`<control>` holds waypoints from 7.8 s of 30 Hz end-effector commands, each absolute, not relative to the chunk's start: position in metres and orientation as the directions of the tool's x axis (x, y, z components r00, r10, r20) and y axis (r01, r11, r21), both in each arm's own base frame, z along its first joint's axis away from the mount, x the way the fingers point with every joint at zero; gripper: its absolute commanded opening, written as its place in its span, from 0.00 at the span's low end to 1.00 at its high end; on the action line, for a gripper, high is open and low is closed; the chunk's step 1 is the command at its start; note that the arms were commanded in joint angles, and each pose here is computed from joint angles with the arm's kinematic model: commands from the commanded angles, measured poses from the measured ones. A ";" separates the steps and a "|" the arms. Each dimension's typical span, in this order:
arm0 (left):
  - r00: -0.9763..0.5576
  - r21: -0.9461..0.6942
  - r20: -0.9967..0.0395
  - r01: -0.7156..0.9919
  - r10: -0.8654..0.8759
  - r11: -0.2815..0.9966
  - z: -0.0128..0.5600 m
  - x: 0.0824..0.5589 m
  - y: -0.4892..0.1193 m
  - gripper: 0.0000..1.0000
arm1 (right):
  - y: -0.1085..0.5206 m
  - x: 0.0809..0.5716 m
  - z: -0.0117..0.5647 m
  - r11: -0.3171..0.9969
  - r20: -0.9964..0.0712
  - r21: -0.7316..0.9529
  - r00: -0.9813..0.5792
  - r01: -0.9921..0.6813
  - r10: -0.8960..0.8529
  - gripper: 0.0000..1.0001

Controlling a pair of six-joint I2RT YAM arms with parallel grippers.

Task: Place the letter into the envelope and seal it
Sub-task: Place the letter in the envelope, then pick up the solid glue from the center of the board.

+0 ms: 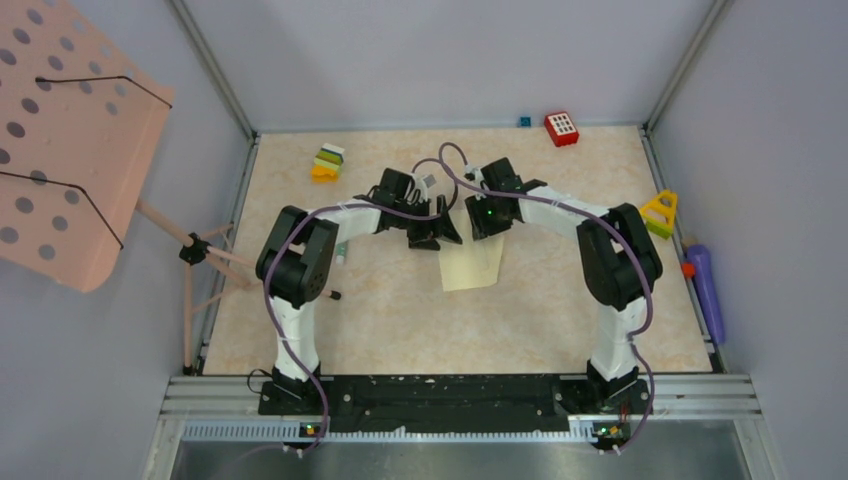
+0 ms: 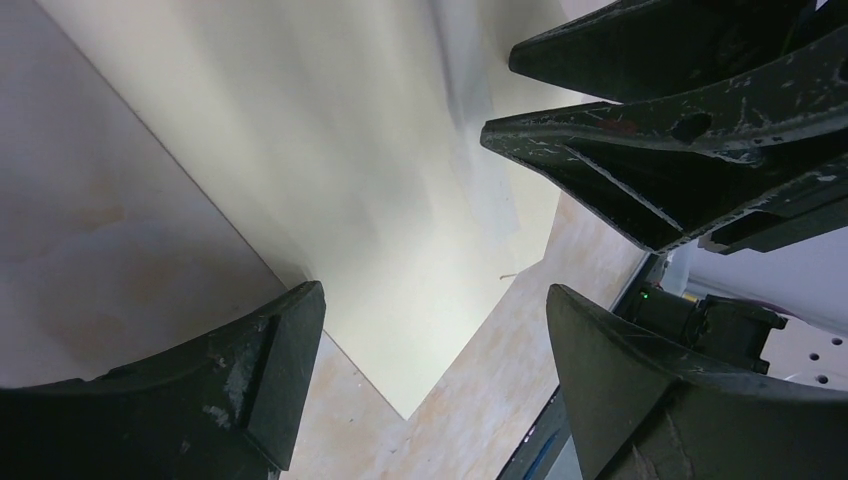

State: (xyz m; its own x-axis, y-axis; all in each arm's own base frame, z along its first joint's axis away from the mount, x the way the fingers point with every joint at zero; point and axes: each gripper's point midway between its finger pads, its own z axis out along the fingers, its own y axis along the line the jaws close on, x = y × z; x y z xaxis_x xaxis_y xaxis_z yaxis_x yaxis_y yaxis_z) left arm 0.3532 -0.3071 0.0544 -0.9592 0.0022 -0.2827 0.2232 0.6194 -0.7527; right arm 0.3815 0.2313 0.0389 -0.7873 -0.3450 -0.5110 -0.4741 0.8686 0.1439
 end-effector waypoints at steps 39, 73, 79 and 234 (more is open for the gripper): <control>-0.949 -0.694 -0.314 0.211 -0.026 0.688 0.045 0.364 -0.284 0.90 | 0.252 0.382 0.028 0.861 -0.492 0.226 -0.816 -0.455 -0.303 0.40; -0.951 -0.699 -0.310 0.217 -0.016 0.682 0.048 0.360 -0.293 0.89 | 0.272 0.373 0.030 0.834 -0.455 0.358 -0.858 -0.420 -0.237 0.41; -0.950 -0.702 -0.311 0.219 -0.015 0.678 0.049 0.359 -0.294 0.89 | 0.277 0.374 0.033 0.820 -0.473 0.380 -0.852 -0.429 -0.226 0.41; -0.874 0.096 -0.412 0.240 0.258 0.966 0.088 0.365 -0.036 0.97 | 0.213 0.307 0.223 0.522 -0.911 0.265 -0.388 -0.811 -0.139 0.60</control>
